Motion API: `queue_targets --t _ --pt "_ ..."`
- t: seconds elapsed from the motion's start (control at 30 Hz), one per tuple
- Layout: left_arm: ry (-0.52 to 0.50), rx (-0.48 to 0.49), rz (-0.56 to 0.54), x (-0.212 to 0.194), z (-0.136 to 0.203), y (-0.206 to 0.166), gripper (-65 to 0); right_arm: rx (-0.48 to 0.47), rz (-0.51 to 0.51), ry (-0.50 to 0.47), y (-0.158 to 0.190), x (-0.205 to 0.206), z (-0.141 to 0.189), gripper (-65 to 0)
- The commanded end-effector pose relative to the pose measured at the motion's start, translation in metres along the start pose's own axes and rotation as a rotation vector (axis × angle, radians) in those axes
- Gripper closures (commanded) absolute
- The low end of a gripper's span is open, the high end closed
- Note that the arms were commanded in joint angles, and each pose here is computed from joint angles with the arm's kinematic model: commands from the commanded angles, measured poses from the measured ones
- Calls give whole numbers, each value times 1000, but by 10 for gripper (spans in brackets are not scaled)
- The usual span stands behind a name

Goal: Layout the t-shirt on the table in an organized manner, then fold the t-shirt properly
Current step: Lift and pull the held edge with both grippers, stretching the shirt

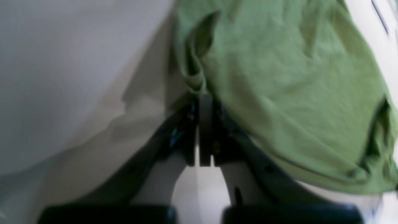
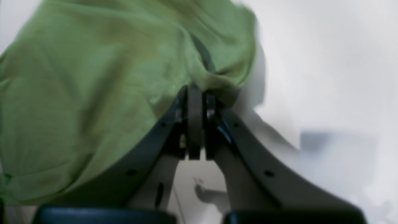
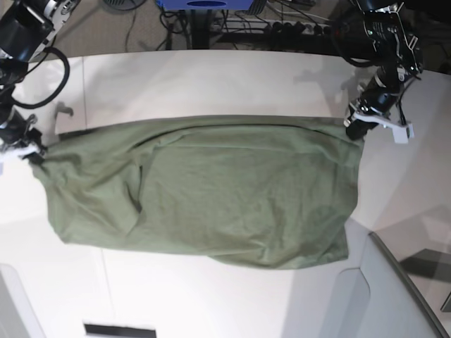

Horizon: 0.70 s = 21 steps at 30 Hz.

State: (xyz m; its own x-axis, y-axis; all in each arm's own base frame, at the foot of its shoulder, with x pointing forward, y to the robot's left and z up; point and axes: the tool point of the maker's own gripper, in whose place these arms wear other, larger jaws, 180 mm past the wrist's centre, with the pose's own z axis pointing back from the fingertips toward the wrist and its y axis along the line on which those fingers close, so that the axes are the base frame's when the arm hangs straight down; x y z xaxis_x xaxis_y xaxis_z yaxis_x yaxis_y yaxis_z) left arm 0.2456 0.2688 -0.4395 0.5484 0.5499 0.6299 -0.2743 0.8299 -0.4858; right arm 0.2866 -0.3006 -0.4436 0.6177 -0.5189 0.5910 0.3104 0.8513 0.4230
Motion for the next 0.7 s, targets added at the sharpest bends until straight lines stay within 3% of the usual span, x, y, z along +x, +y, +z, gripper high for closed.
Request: queue_targets --t 0.0,0.13,0.3,0.67 --pt "-57 -23 -27 23 3 -8 0 1 43 -75 2 32 10 0" --pt "-95 -50 -73 43 7 -24 0 -2 112 -101 13 54 24 0" --pt "-133 0 -44 67 20 -7 0 -7 149 -141 18 68 33 0" --pt "-61 34 -45 38 29 7 0 -24 128 -73 7 35 33 0"
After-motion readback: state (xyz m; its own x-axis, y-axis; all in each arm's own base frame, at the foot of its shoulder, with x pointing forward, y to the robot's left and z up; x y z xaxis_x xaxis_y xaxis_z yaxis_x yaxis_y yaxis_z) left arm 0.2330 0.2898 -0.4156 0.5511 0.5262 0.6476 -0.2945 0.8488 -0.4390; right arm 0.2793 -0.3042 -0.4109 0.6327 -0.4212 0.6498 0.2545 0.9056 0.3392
